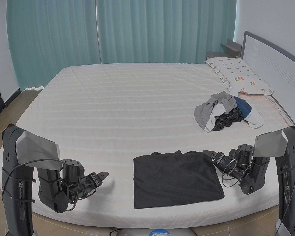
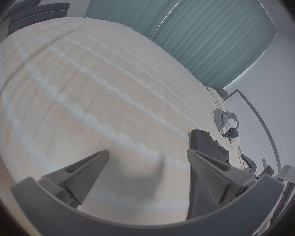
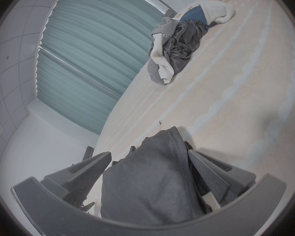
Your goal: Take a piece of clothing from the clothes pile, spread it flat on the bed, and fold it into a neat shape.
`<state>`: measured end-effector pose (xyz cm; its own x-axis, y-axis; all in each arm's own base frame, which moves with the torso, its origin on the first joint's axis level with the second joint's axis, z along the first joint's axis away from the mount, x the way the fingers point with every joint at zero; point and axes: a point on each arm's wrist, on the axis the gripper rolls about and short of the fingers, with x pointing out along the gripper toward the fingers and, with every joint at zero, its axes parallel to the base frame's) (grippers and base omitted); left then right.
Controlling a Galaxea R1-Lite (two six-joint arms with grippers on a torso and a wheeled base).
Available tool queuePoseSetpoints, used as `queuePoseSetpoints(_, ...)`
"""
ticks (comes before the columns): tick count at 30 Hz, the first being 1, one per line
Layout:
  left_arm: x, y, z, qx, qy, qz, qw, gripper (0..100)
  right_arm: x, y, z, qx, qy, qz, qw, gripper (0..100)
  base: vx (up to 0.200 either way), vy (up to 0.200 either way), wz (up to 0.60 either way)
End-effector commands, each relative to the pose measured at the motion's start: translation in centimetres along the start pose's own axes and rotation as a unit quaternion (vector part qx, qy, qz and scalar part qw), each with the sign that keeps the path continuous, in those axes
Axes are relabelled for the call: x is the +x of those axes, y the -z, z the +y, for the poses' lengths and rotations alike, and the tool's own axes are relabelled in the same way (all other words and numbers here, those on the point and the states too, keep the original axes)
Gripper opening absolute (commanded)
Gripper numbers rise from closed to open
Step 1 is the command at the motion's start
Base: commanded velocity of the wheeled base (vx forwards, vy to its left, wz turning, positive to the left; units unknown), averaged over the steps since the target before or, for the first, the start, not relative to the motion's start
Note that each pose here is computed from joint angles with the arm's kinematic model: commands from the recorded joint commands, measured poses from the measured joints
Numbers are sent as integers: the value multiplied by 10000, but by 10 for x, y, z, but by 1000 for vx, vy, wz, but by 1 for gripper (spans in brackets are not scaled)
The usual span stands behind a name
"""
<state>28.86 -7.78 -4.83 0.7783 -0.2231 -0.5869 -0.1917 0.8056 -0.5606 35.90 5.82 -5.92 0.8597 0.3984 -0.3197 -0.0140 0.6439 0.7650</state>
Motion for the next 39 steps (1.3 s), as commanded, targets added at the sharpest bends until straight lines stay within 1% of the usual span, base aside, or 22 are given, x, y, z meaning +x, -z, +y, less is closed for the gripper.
queuePoseSetpoints(1,0,0,0,0,0,1,10000,100,9,0,-2,-17,-31,-15,10000,100,0,0,0)
queuePoseSetpoints(4,0,0,0,0,0,1,10000,100,14,-3,-2,-9,-16,-32,10000,100,0,0,0)
queuePoseSetpoints(5,0,0,0,0,0,1,10000,100,16,-3,-3,6,85,-24,10000,100,0,0,0)
queuePoseSetpoints(12,1,0,0,0,-5,7,10000,100,16,-8,-6,-1,128,-114,9999,100,0,0,0)
queuePoseSetpoints(18,1,0,0,0,0,1,10000,100,17,-4,-9,-62,175,-52,9998,100,0,0,0)
queuePoseSetpoints(19,1,0,0,0,0,1,10000,100,18,-4,-10,-97,186,-41,9998,0,0,0,0)
queuePoseSetpoints(22,1,0,0,0,0,1,10000,100,22,-4,-10,-147,176,-40,9997,0,0,0,0)
queuePoseSetpoints(30,1,0,0,0,-5,7,10000,100,23,-7,-9,-127,169,-77,9997,0,0,0,0)
queuePoseSetpoints(34,0,1,1,0,-11,12,10000,100,23,-11,-10,-124,213,-262,9994,0,0,0,0)
queuePoseSetpoints(35,0,1,1,0,-11,12,10000,100,24,-15,-11,-130,260,-383,9988,0,0,0,0)
queuePoseSetpoints(39,0,1,1,0,-11,12,10000,100,26,-22,-15,-105,334,-528,9980,0,0,0,0)
